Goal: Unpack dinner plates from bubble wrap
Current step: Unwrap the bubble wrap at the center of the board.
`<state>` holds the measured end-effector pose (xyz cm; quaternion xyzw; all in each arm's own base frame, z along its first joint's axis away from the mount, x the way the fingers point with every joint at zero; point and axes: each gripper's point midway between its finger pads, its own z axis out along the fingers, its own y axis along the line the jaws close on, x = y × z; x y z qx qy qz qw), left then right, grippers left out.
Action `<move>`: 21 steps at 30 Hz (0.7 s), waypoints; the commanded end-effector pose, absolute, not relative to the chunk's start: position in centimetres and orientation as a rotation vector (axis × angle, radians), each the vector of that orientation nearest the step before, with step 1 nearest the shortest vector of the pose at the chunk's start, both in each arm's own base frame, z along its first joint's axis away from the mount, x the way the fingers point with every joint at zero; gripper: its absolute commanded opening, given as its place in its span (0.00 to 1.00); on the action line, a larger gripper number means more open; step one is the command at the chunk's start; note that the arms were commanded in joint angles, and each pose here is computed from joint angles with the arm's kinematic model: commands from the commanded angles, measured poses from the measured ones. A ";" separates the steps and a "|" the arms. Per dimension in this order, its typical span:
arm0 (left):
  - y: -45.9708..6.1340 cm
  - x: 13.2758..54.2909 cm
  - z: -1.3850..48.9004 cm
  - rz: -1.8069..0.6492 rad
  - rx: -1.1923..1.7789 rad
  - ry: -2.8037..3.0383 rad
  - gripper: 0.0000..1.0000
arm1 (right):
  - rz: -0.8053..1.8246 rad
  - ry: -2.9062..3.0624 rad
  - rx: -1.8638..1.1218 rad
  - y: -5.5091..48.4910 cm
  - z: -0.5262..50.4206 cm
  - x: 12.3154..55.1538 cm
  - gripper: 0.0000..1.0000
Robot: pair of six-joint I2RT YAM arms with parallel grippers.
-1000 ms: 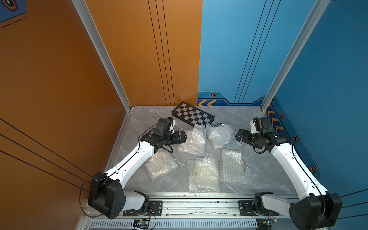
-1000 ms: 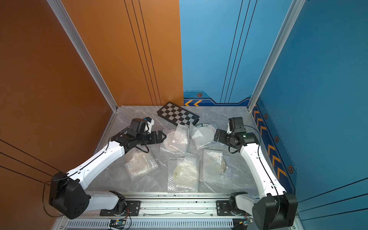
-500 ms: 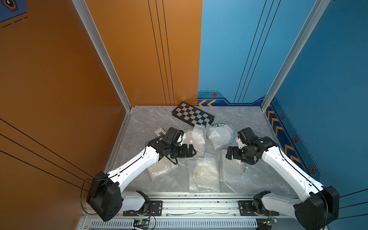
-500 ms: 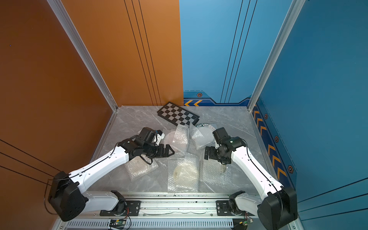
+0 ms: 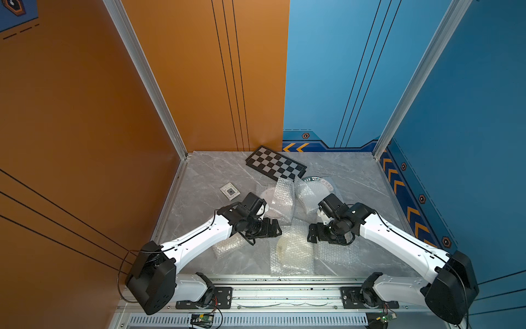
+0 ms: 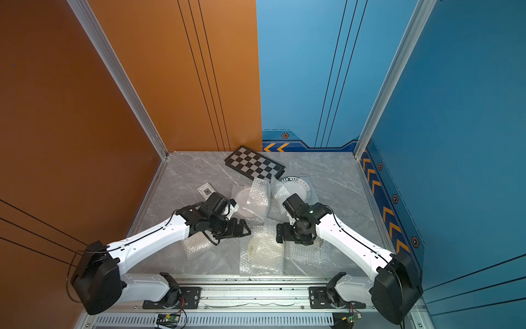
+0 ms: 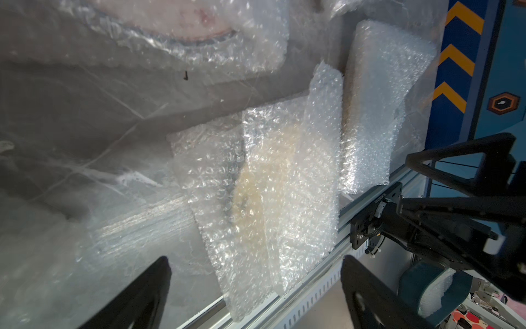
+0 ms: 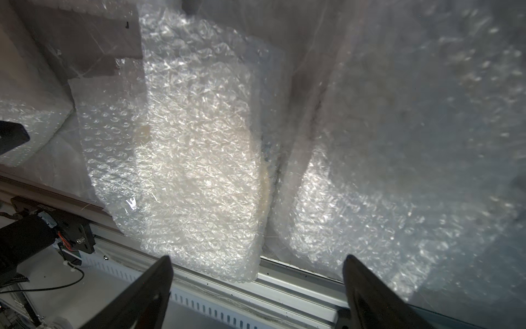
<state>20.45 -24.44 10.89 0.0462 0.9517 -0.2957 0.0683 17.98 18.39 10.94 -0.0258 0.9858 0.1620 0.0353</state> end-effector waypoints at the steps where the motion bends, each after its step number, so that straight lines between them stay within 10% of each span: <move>1: -24.3 19.5 10.1 -0.936 0.102 2.875 0.92 | 0.565 3.032 -0.058 19.9 10.0 18.1 0.94; 21: -26.7 21.1 5.9 -1.049 0.000 2.879 0.59 | 0.690 3.105 -0.081 22.7 7.2 18.5 0.86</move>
